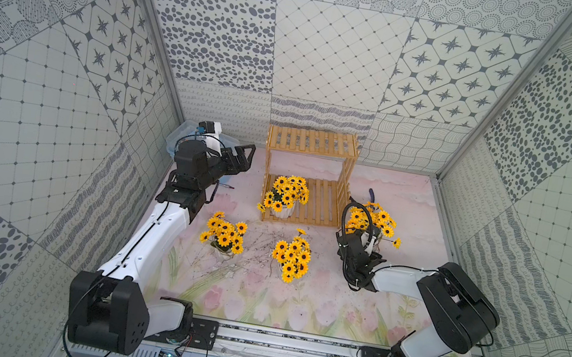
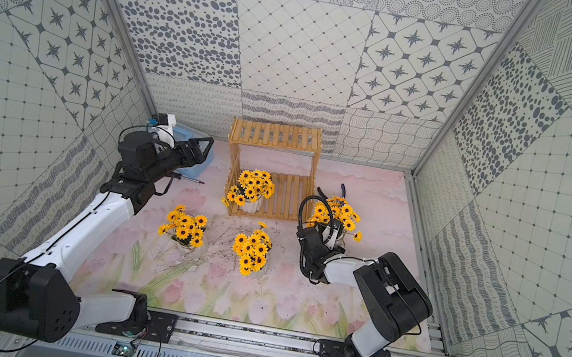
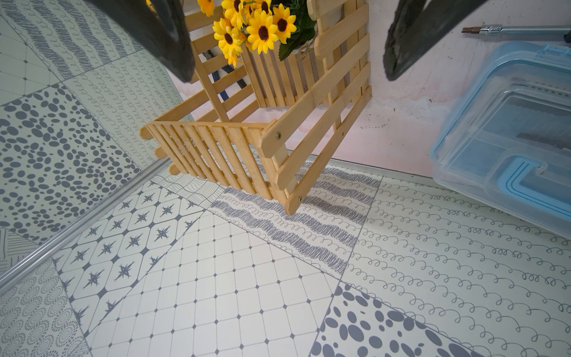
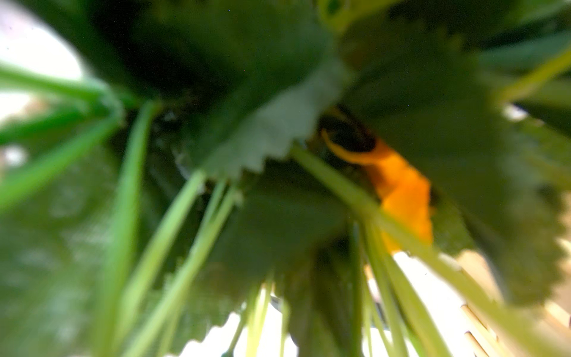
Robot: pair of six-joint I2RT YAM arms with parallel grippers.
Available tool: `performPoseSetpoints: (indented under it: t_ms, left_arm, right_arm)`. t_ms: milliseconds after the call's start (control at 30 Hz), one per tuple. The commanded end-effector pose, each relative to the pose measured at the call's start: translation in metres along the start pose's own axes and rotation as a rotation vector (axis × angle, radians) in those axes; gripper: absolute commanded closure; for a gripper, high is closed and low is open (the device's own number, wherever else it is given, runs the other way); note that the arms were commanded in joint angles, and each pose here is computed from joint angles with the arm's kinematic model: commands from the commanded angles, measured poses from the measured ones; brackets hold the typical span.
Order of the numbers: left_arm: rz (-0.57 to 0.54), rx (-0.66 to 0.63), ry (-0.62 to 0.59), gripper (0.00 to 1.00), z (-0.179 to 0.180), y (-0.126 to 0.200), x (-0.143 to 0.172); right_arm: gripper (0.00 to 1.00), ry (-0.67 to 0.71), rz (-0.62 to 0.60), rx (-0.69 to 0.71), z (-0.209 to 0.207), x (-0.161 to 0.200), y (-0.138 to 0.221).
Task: Take the sunflower pots off the shelves
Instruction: Place the sunflower pot at the center of the board.
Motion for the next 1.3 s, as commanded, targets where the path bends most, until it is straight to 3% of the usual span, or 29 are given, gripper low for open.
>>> performPoseSetpoints:
  t_ms: [0, 633, 1133, 1267]
  left_arm:
    - [-0.072, 0.03, -0.039, 0.04, -0.006, 0.004, -0.016]
    - [-0.068, 0.023, -0.042, 0.04, -0.004, 0.003, -0.014]
    - [-0.075, 0.034, -0.035, 0.04, -0.006, 0.004, -0.014]
    - [-0.076, 0.037, -0.033, 0.04, -0.006, 0.004, -0.014]
  right_arm:
    - [0.73, 0.0, -0.005, -0.008, 0.006, -0.002, 0.005]
    - [0.41, -0.001, 0.05, -0.005, 0.004, 0.014, 0.009]
    - [0.02, 0.016, 0.077, -0.011, 0.008, 0.019, 0.015]
    - [0.02, 0.024, 0.084, -0.007, 0.009, 0.02, 0.017]
Point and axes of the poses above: each gripper's point midway between its finger pads, its own y axis back along the fingers, its own z axis along the line the jaws close on, x = y × z, the point moved 6 cm from there along y, back along the fingers, and after that the axes turned 7 degrees about -y, right-handed, at the moved point
